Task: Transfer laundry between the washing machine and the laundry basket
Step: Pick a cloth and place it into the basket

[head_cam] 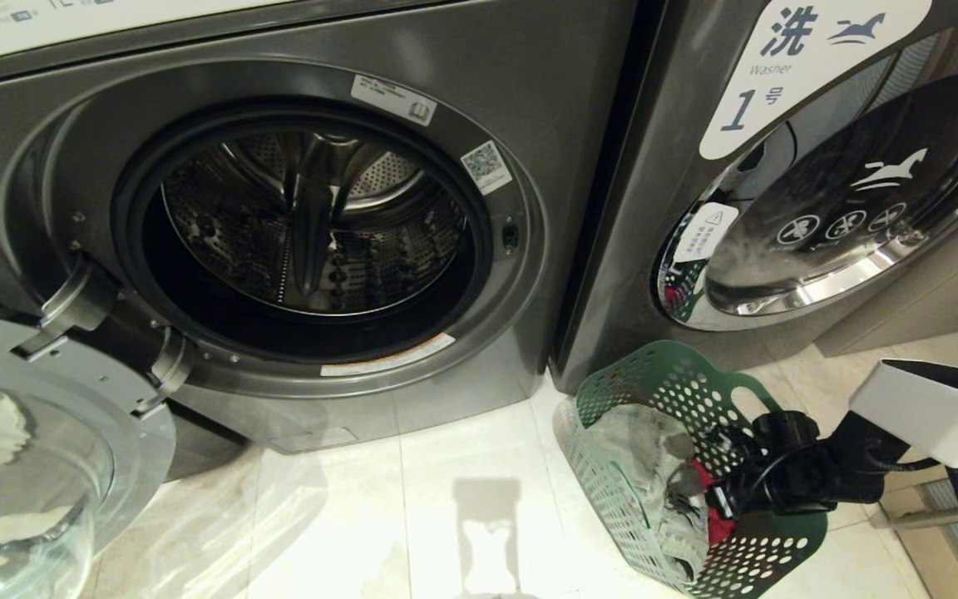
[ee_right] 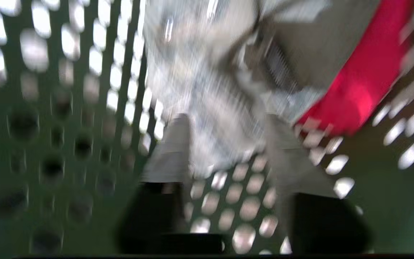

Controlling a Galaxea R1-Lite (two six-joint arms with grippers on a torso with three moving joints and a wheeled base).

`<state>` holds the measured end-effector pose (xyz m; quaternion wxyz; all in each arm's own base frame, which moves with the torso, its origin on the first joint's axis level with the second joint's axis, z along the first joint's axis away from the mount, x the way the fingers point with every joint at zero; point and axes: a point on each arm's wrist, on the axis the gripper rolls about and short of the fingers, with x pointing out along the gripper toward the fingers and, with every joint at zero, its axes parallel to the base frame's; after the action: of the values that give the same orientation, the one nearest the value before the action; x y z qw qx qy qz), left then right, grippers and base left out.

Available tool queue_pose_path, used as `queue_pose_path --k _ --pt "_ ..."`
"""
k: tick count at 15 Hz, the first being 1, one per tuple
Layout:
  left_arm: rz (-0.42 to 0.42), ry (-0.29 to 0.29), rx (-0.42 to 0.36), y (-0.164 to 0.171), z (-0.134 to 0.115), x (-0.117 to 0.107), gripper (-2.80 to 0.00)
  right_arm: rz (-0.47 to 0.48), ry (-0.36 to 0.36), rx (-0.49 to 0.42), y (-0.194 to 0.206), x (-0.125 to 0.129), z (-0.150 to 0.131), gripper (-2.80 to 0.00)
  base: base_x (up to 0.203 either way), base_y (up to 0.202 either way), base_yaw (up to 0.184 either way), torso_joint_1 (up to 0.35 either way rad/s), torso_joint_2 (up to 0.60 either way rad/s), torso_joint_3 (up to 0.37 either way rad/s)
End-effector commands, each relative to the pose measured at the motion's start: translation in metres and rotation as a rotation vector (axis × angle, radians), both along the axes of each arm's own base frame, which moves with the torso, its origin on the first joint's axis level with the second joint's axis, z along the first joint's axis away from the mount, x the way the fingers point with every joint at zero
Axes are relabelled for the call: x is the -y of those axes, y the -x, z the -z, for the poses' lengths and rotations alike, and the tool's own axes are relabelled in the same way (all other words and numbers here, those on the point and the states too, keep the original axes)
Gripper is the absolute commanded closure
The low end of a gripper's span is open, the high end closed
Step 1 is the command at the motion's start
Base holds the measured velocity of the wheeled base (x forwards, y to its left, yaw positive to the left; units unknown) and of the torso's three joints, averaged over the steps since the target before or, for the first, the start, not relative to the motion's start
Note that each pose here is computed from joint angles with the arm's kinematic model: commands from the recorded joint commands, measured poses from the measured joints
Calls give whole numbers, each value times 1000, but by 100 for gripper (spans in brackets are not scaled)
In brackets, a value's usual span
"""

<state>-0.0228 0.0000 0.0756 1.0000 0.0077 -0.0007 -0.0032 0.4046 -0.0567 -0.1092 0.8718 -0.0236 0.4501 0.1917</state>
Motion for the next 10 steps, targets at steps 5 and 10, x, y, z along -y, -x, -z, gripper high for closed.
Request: queue_pose_path --k 5,10 --pt "0 0 0 0 0 0 0 -115 15 -168 32 8 17 -280 0 0 0 0 0 0" --pt "-1 0 0 0 0 0 0 -186 -5 -103 21 14 31 -280 0 0 0 0 0 0"
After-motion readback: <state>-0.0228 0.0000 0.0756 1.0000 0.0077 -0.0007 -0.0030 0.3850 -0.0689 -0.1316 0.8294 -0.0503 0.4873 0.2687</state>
